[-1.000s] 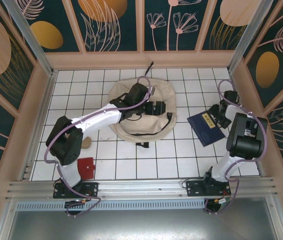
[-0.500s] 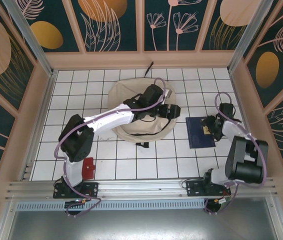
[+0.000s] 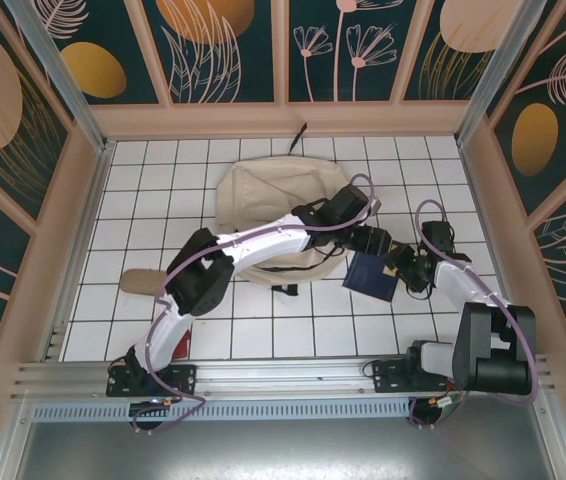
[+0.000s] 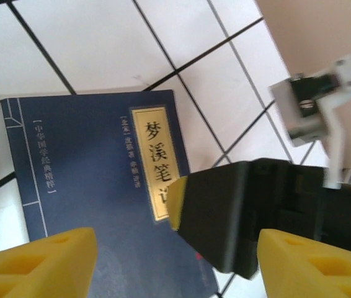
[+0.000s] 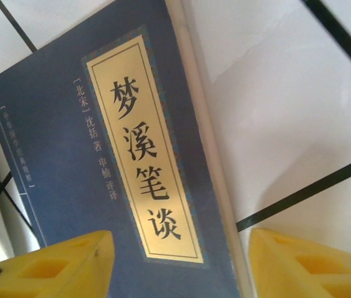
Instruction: Pack the student bag
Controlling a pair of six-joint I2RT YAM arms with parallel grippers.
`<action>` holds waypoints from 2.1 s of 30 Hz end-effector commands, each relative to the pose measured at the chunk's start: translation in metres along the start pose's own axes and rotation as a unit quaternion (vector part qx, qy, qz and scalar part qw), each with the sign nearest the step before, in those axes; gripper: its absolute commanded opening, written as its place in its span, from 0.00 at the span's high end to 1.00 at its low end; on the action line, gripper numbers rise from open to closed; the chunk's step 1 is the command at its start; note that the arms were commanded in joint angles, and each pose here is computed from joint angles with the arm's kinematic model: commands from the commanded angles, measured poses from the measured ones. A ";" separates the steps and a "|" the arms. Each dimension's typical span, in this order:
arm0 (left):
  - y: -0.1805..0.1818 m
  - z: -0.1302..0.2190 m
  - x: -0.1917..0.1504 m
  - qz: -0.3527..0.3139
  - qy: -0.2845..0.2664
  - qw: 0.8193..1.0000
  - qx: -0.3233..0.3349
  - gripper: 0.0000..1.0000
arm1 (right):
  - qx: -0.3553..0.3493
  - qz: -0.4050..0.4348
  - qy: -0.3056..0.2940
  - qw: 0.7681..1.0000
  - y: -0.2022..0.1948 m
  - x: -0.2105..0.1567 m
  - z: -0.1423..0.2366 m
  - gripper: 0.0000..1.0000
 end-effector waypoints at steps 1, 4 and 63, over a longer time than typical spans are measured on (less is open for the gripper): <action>0.023 -0.012 -0.010 0.014 0.023 0.998 0.051 0.38 | -0.025 0.004 -0.012 1.000 -0.003 0.008 0.002 0.47; 0.047 -0.017 -0.018 0.030 0.028 0.993 0.110 0.49 | -0.031 0.009 -0.011 0.999 -0.004 0.010 -0.003 0.56; -0.028 -0.002 -0.028 0.031 0.067 0.984 -0.161 0.55 | 0.043 -0.018 0.089 0.995 0.007 -0.016 -0.034 0.81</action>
Point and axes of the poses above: each hand's point on the last joint's axis, 136 mm out from that joint toward the fingers, its own z axis back along the fingers, its own y axis along the line the jaws close on, x = y × z, the point moved 1 cm from there along z, back along the fingers, and after that the axes turned 15 degrees about -z, right-handed, at the moved point
